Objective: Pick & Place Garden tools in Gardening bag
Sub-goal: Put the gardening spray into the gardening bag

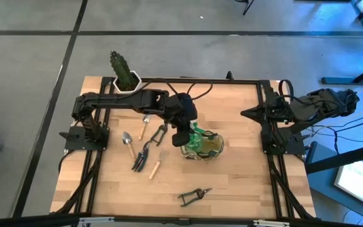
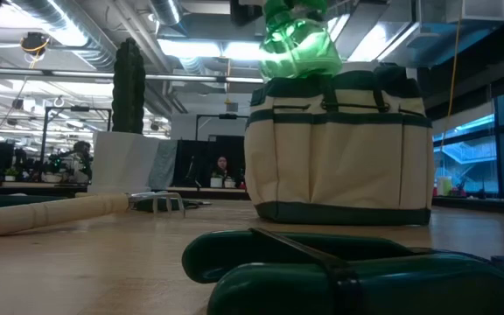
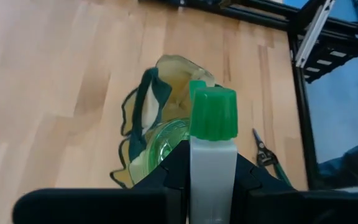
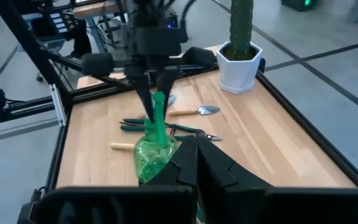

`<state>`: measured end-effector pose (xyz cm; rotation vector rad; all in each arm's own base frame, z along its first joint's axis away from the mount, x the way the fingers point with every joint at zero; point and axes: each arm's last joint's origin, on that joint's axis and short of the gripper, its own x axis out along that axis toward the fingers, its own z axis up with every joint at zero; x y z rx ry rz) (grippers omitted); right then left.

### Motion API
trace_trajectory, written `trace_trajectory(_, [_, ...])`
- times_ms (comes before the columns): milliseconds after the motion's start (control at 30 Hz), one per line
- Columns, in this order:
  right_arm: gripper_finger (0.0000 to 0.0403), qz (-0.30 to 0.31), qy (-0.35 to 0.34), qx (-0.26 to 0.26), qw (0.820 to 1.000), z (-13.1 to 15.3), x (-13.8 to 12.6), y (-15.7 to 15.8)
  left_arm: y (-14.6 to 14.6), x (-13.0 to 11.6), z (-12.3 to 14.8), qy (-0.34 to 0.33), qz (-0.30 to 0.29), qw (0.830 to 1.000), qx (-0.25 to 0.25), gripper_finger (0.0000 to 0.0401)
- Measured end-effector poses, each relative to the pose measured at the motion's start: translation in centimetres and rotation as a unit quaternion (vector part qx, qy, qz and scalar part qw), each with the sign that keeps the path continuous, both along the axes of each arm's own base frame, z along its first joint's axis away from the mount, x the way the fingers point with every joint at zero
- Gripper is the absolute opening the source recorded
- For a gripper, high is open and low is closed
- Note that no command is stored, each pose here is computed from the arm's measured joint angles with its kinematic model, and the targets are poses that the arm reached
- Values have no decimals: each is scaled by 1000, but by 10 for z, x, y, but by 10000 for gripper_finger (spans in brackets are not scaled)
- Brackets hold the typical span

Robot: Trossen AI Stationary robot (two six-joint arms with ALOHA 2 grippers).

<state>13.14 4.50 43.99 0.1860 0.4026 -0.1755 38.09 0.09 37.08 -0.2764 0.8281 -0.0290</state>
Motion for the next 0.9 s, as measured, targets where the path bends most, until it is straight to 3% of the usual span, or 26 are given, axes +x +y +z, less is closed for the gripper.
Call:
trace_trajectory(367, [0, 7, 2, 0, 1000, 0, 0, 1, 10, 1, -3, 1, 10, 1000, 6, 42])
trace_trajectory(667, [0, 7, 2, 0, 1000, 0, 0, 1, 6, 22, -36, 46, -24, 999, -6, 42])
trace_trajectory(900, [0, 7, 2, 0, 1000, 0, 0, 1, -2, 27, -46, 63, -32, 997, 24, 42])
